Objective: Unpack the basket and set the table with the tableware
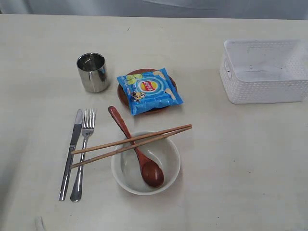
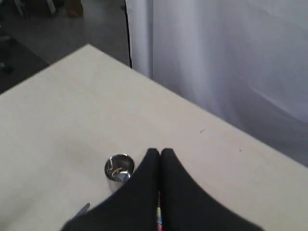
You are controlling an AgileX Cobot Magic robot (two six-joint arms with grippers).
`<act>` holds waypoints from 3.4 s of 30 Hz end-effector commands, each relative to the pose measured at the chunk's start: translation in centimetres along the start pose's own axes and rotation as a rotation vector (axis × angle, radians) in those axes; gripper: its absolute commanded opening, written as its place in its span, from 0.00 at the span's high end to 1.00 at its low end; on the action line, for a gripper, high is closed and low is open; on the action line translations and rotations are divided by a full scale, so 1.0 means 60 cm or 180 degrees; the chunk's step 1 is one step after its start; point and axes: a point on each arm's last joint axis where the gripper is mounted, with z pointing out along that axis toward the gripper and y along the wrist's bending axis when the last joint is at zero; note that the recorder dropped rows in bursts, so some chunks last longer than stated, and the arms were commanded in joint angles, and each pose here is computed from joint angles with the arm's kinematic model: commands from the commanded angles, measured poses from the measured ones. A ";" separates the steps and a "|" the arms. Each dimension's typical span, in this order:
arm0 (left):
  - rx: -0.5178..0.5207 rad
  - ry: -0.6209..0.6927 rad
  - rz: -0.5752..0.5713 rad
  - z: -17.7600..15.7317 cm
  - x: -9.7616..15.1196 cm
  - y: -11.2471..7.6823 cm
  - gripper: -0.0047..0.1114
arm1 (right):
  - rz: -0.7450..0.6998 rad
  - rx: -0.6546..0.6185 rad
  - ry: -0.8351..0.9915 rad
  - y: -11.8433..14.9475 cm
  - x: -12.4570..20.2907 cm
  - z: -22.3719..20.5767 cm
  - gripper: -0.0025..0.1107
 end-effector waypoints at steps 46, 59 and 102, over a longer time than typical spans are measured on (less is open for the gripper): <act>0.0020 -0.0028 -0.0018 0.000 0.000 -0.001 0.96 | 0.0105 0.0444 -0.3686 0.019 0.374 -0.785 0.98; 0.0020 -0.0028 -0.0017 0.000 0.000 -0.001 0.96 | 0.0173 0.0210 -0.4143 -0.011 0.443 -0.852 0.98; 0.0020 -0.0028 -0.0017 0.000 0.000 -0.001 0.96 | -0.1087 0.2320 -0.4105 0.171 0.301 -0.597 0.98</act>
